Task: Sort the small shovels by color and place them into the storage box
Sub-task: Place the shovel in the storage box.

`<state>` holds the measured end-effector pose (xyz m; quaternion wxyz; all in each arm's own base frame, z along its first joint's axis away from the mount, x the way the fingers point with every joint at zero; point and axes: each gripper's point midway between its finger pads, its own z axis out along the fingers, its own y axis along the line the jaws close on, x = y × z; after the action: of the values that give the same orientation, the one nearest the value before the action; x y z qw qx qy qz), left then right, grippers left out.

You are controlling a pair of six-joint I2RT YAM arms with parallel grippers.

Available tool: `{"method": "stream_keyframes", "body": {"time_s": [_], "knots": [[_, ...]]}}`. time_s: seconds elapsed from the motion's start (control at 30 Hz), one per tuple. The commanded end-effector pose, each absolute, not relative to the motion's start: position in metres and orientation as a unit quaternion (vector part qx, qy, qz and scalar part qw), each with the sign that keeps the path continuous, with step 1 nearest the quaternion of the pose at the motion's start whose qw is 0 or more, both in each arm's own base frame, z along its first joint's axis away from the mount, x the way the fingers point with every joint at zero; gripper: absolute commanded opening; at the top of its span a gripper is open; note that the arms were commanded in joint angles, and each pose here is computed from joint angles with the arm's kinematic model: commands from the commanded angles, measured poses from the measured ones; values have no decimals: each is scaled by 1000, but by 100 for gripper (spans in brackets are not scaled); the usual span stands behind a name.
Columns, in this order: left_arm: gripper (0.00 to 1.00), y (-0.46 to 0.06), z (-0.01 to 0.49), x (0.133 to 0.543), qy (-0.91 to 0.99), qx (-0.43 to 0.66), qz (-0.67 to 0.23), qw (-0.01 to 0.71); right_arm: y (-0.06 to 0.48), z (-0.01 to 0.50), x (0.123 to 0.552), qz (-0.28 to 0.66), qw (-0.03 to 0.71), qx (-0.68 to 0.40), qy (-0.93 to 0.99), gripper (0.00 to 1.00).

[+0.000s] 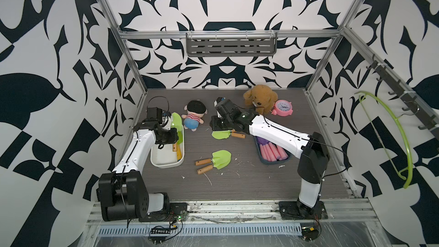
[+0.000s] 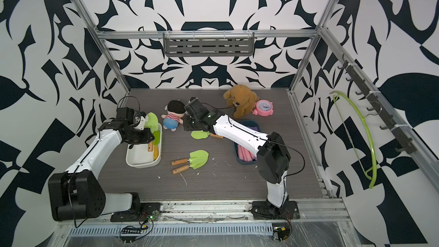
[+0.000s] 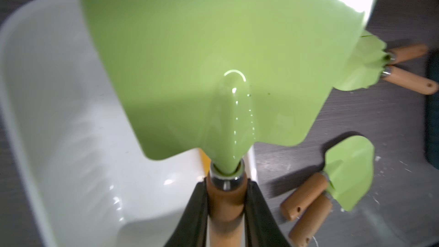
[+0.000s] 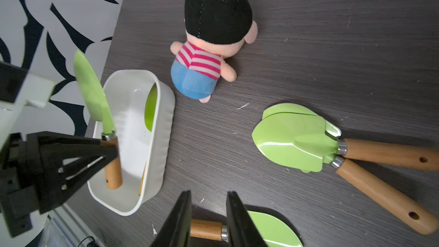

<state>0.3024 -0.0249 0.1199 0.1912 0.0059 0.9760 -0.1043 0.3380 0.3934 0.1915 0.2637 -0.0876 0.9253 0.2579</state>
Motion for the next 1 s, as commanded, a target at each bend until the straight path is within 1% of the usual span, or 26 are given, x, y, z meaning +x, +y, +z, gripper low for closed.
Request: {"method": "stream_keyframes", "body": {"time_s": [0.0,0.2,0.47,0.73,0.97], "knots": [[0,4,113,298,985,3,-36,170,386,229,335,274,303,-95,908,31],[0,24,91,302,990,7,19,142,379,226,331,266,307,-99,908,30],[0,36,65,303,994,-2,31,102,366,224,328,250,318,-105,909,30],[8,45,46,300,997,-10,41,57,358,223,327,236,325,-108,909,30],[14,55,37,302,997,-32,50,49,355,220,326,231,325,-109,911,30]]}}
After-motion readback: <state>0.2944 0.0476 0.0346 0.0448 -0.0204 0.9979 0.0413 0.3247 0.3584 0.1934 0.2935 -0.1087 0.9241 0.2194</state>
